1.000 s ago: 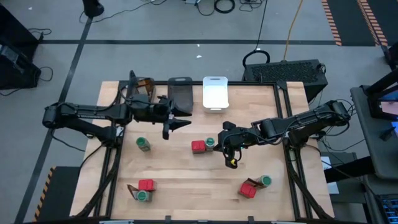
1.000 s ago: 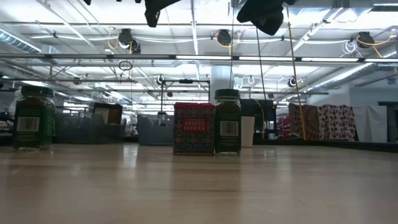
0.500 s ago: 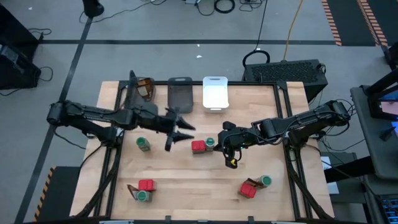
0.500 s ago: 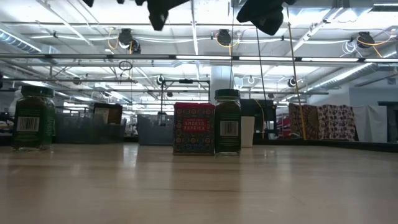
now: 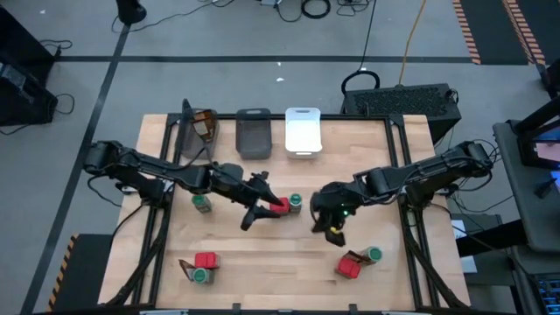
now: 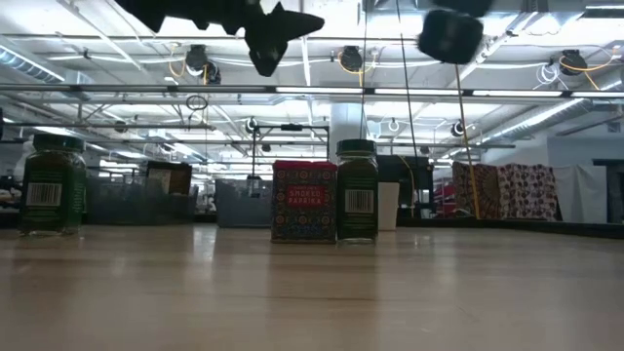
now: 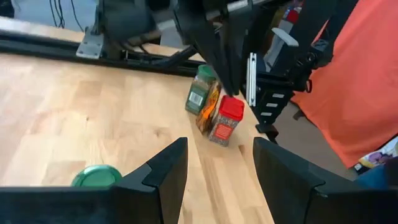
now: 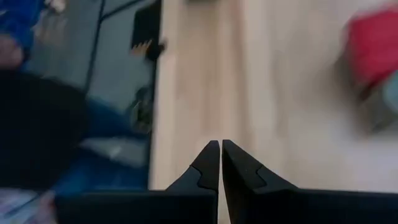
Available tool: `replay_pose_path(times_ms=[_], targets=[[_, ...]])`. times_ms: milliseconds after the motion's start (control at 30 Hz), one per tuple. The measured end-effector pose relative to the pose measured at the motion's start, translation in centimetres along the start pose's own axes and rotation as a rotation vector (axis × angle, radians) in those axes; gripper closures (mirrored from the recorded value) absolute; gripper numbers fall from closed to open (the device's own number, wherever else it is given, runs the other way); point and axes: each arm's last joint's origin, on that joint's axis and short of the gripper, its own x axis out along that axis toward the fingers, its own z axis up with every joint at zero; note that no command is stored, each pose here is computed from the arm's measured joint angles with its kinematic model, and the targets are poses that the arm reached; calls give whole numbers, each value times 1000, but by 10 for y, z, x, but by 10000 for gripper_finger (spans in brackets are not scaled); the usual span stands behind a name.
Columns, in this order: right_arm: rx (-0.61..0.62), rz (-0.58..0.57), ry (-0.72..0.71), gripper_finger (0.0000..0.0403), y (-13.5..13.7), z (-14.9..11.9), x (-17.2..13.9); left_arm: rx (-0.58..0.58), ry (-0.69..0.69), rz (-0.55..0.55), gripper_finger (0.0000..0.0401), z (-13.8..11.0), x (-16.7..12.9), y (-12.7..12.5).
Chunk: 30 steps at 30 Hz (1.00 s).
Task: Sort spices by type
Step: Put the right brown seasoning sachet into the left black bin
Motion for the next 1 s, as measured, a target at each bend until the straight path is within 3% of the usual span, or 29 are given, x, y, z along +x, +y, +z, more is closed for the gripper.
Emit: replay_pose_path(times_ms=[233, 467, 633, 833, 1000], targets=[[161, 71, 254, 403, 23, -33, 5, 68, -23, -4, 214, 2, 0, 0], [291, -26, 404, 391, 31, -57, 5, 155, -29, -4, 214, 5, 0, -1], [261, -70, 463, 342, 38, -71, 5, 223, -48, 10, 214, 13, 3, -1], [224, -146, 447, 279, 42, -80, 5, 220, -35, 16, 214, 11, 16, 3], [230, -221, 435, 253, 40, -84, 4, 220, -40, 6, 214, 14, 27, 5]])
